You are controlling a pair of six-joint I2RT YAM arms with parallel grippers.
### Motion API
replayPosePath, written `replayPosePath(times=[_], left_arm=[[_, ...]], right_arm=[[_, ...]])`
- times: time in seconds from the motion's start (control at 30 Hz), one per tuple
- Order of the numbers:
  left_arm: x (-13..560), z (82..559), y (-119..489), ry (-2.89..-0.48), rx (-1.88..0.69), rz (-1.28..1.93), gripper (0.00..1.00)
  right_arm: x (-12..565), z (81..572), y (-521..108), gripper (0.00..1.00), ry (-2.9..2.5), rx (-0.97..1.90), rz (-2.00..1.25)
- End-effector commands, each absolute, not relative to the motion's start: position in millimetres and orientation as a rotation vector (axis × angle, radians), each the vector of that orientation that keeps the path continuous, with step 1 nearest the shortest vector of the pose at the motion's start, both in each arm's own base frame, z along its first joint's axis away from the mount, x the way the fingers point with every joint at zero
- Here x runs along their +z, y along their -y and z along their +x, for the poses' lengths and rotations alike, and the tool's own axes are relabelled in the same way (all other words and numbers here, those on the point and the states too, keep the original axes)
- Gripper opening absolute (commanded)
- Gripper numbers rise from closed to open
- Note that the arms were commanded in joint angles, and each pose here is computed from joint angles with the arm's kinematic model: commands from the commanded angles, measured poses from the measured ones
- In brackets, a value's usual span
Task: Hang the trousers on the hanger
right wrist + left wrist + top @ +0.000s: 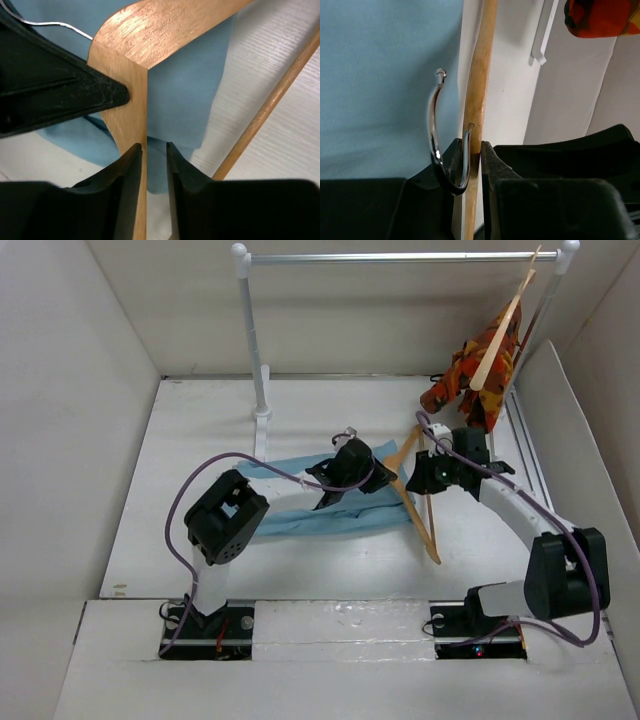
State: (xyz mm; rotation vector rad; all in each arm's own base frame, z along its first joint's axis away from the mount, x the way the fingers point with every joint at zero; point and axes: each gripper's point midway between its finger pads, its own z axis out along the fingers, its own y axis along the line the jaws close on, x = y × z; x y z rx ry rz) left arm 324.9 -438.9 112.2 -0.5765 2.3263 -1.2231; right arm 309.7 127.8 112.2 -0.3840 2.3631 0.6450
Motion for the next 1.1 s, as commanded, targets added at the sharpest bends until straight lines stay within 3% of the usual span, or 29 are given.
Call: replayPosePath(times=[0.0,0.27,0.6,0.67,0.7,0.77,0.8,1.07], left_arm=[[103.3,343.0,426.0,-2.261,-1.114,-0.636,0.0],[90.0,348.2,412.5,-2.257,-0.995,-0.61,0.0],[53.3,330.9,388.9,-2.351,-0.855,-0.575,0.0],[48.5,332.8,382.5,-2.357,-0.825,-0.569,0.0],[45.8,331.2,378.8,-2.368,-0.799,-0.561,0.0],[43.8,328.4,374.9,-2.375,-0.785,-0.553,0.0],[43.2,332.0,369.0,-2.37,-0.772,-0.563,0.0],[47.2,334.8,343.2,-2.368,-0.644,-0.45,0.0]], right_arm=[[128.9,344.4,-130.3,0.36,-2.215,0.623,-0.425],[73.1,378.4,-121.4,0.47,-2.305,0.603,-0.389],[38.8,371.3,-130.5,0.63,-2.382,0.644,-0.419],[35.1,364.7,-137.3,0.52,-2.39,0.68,-0.439],[35.2,360.7,-140.3,0.29,-2.389,0.71,-0.44],[38.7,358.9,-139.8,0.06,-2.372,0.738,-0.432],[37.4,356.0,-133.5,0.0,-2.377,0.752,-0.391],[117.9,377.5,-89.1,0.0,-2.155,0.816,-0.166]])
